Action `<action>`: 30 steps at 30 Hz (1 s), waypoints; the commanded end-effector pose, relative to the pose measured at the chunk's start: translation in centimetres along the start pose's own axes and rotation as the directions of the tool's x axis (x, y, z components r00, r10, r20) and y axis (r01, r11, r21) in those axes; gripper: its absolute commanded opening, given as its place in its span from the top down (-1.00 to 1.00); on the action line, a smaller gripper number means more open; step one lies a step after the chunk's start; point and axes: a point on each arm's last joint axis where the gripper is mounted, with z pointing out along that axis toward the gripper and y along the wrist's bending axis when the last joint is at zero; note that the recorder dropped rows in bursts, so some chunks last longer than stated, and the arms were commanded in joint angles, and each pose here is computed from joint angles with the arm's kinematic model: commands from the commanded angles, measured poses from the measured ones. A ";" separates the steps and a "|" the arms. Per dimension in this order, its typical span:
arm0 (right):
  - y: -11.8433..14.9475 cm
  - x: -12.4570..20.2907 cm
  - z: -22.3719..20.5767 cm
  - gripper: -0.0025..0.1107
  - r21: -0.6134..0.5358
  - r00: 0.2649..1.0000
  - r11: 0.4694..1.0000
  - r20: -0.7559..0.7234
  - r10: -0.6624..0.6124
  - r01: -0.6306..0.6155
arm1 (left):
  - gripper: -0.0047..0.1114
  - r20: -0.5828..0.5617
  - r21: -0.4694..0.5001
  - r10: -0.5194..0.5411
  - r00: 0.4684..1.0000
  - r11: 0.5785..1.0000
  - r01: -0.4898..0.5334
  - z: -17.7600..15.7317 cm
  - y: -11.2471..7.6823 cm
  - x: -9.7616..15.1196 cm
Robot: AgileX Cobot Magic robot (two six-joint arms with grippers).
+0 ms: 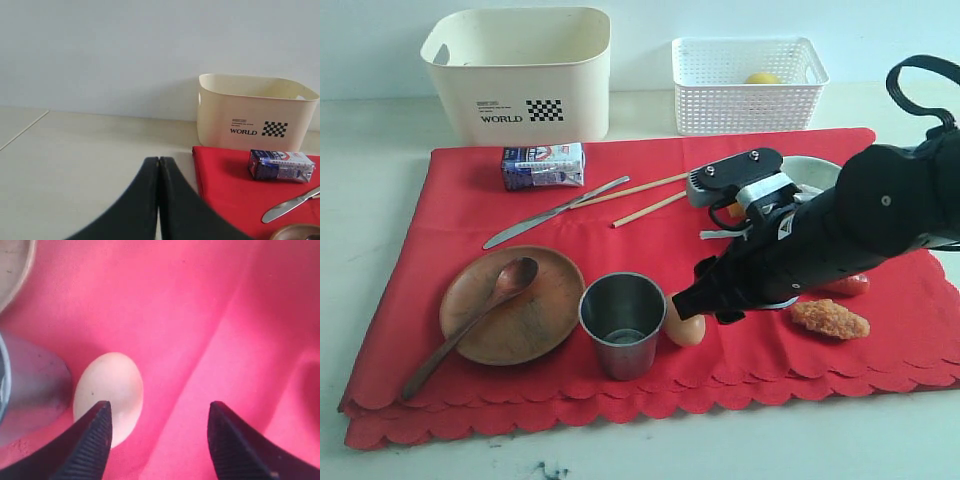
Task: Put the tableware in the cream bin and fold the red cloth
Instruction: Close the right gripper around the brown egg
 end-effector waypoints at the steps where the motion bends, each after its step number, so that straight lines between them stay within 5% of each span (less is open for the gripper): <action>1: -0.1 0.0 0.1 -0.03 -0.005 0.999 0.999 0.005 0.044 -0.044 | 0.88 0.007 0.007 0.001 1.000 1.000 -0.001 0.0 0.0 0.0; 8: 1.8 0.0 0.2 -0.03 -0.026 0.999 0.999 0.039 -0.022 0.023 | 0.88 0.007 0.007 0.001 1.000 1.000 -0.001 0.0 0.0 0.0; 30: 1.2 0.0 3.1 -0.03 0.021 0.997 0.999 0.077 -0.030 0.029 | 0.88 0.007 0.007 0.001 1.000 1.000 -0.001 0.0 0.0 0.0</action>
